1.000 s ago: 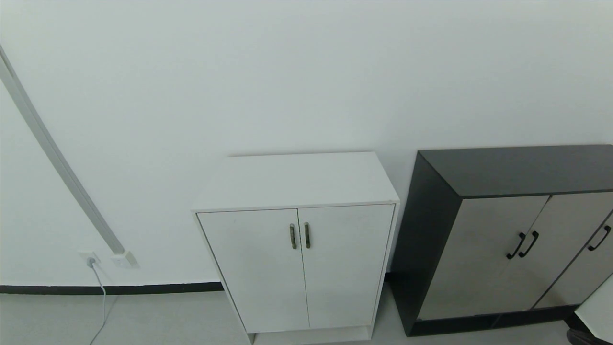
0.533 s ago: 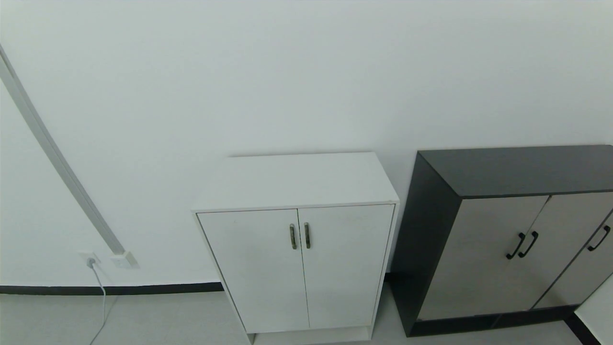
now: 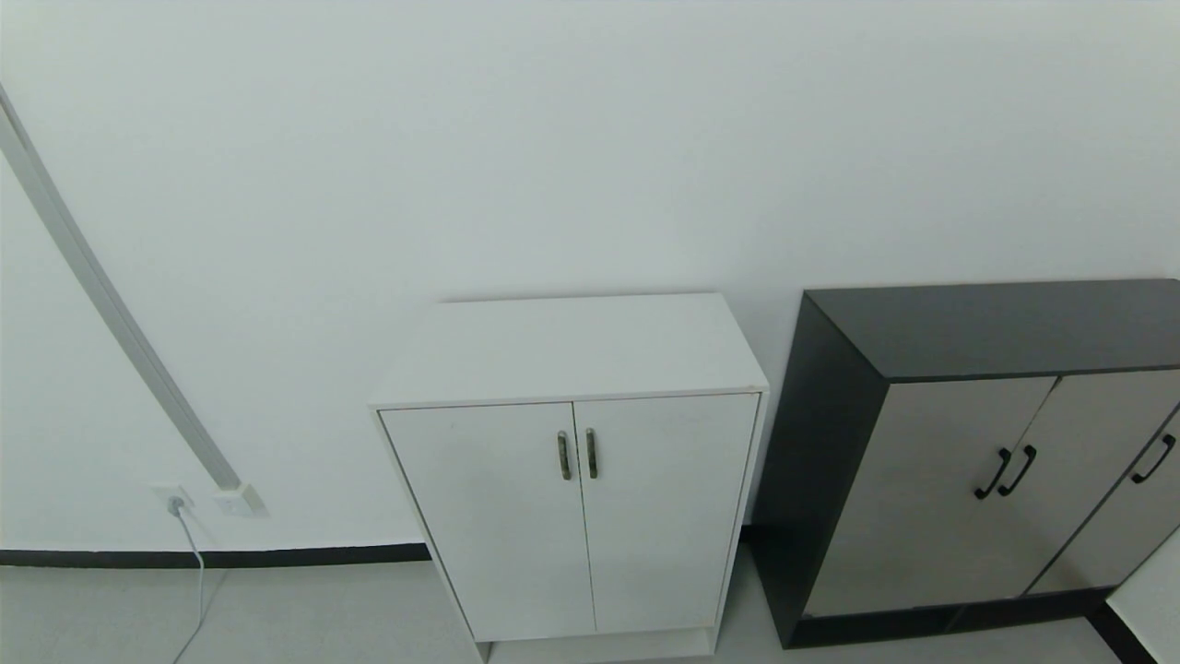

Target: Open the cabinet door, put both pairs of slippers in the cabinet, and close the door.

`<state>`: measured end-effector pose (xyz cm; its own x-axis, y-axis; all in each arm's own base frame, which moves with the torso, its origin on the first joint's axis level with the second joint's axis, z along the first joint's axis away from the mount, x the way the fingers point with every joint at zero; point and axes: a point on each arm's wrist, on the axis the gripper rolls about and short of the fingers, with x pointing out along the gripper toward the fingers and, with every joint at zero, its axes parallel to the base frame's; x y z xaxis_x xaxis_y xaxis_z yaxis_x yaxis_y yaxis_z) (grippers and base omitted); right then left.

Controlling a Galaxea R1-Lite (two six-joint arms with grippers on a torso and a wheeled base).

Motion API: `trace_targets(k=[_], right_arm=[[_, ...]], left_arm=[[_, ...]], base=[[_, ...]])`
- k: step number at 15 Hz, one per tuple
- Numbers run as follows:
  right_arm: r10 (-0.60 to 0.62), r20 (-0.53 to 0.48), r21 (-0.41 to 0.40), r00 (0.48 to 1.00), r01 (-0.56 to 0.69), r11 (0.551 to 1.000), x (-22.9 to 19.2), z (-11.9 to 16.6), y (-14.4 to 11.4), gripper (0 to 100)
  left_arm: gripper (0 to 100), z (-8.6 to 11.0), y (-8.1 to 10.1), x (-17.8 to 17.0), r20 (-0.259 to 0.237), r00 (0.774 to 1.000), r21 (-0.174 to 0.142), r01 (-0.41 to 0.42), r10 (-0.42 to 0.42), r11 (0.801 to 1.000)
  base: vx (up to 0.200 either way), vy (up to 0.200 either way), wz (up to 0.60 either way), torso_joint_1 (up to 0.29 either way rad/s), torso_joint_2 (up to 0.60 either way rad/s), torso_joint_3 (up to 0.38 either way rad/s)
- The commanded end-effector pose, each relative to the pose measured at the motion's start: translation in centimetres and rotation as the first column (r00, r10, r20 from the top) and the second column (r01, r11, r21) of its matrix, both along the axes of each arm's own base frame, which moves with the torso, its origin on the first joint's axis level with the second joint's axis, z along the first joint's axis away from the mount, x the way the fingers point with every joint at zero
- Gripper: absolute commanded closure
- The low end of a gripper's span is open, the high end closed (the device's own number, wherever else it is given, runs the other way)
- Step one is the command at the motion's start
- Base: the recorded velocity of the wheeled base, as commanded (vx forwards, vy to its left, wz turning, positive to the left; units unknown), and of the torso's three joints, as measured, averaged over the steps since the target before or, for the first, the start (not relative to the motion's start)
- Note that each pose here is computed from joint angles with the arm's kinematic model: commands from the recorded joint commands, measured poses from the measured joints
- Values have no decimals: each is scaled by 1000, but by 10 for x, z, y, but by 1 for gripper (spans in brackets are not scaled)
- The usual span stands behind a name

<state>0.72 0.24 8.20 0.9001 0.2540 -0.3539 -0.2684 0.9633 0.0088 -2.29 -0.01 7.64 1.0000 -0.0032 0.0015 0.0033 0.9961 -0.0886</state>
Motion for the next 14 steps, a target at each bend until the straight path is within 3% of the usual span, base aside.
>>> trace_targets(k=[1, 8, 10, 11, 13, 14], right_arm=[[9, 71, 17, 997, -10, 1000, -6, 1, -1, 100], [148, 164, 31, 975, -155, 987, -13, 1, -4, 100], [223, 199, -41, 954, -220, 975, -17, -4, -5, 100], [217, 236, -54, 947, -211, 976, -19, -3, -5, 100], [99, 215, -37, 972, -93, 995, -18, -4, -3, 100], [-34, 252, -27, 967, 42, 999, -21, -5, -2, 100]], left_arm=[[100, 0, 0, 0, 0, 1000, 0, 0, 0, 1000], [100, 0, 0, 0, 0, 1000, 3, 1, -1, 1000], [100, 0, 0, 0, -1, 1000, 3, 1, -1, 1000], [100, 0, 0, 0, 0, 1000, 0, 1, -1, 1000], [100, 0, 0, 0, 0, 1000, 1, 1, -1, 1000], [100, 0, 0, 0, -1, 1000, 3, 1, -1, 1000]], base=[[0, 0, 0, 0, 0, 0], [0, 0, 0, 0, 0, 0], [0, 0, 0, 0, 0, 0], [0, 0, 0, 0, 0, 0], [0, 0, 0, 0, 0, 0], [0, 0, 0, 0, 0, 0]])
